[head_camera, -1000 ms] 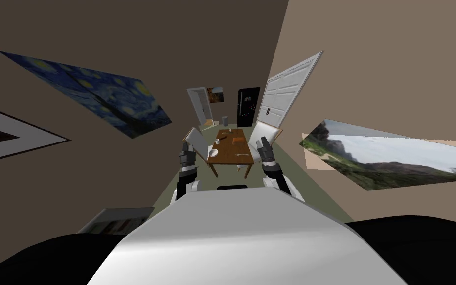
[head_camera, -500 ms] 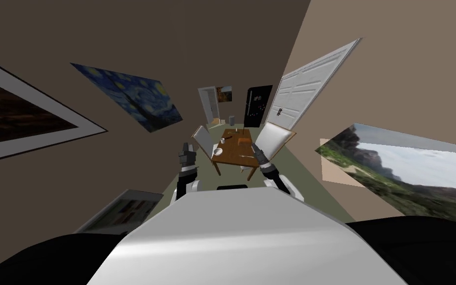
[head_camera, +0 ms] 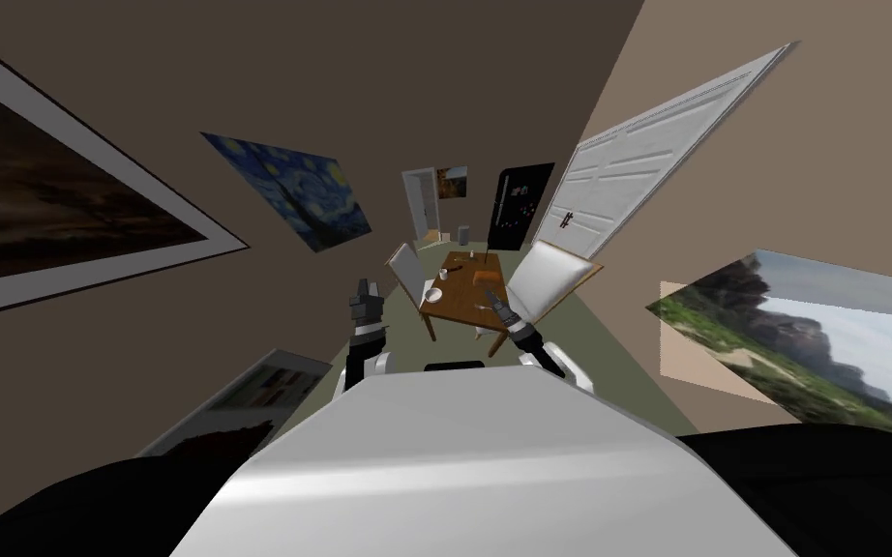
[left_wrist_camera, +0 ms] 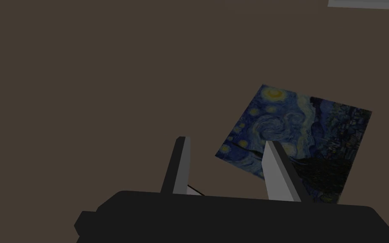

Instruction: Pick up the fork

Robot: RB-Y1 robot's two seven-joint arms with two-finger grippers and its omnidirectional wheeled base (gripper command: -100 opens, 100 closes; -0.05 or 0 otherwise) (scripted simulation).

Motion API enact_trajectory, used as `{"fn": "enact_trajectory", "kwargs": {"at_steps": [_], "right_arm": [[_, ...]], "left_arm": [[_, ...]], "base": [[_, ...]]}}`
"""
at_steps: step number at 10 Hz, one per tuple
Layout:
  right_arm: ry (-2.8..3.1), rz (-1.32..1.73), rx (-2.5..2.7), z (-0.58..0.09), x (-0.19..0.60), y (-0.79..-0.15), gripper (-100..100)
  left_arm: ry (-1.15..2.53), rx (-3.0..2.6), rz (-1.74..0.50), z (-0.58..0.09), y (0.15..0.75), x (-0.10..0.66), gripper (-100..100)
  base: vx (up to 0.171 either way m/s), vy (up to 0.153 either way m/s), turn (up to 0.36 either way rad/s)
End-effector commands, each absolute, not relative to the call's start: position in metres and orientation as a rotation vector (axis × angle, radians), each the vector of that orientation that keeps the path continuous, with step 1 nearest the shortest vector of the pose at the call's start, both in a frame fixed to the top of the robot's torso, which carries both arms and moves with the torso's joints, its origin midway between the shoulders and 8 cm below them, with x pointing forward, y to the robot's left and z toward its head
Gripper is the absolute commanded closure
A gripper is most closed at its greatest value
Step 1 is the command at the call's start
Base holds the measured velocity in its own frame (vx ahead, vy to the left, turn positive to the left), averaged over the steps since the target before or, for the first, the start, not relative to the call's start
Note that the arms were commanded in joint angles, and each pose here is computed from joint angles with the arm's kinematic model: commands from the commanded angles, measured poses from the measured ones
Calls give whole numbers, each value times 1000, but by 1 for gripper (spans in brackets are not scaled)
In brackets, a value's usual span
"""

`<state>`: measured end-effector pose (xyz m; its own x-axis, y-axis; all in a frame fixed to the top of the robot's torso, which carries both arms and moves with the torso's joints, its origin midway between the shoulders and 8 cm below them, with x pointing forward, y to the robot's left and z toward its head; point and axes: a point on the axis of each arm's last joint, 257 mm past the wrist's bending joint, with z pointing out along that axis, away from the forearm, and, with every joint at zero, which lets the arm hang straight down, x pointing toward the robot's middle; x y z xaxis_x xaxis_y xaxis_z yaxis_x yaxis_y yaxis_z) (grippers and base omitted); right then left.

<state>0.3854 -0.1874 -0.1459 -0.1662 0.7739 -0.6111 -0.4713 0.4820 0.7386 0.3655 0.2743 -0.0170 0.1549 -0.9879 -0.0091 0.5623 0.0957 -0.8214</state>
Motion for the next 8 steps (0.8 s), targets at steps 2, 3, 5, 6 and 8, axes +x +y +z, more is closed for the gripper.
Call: {"fn": "enact_trajectory", "kwargs": {"at_steps": [2,3,5,6,8], "right_arm": [[1484,1029,195,-194,386,-189,-100],[1504,1016,199,-203,387,-193,-100],[1579,959,149,-230,385,-199,-100],[1645,904,94,-253,382,-205,-100],[1715,844,40,-278,378,-215,-100]], "left_arm": [[685,-786,-1292,-17,274,366,0],[685,-786,-1292,-17,274,366,0],[685,-786,-1292,-17,274,365,0],[685,-786,-1292,-17,274,365,0],[685,-787,-1292,-17,274,365,0]], "base": [[16,-11,340],[16,-17,159],[14,-10,196],[15,-5,343],[17,-10,170]]}}
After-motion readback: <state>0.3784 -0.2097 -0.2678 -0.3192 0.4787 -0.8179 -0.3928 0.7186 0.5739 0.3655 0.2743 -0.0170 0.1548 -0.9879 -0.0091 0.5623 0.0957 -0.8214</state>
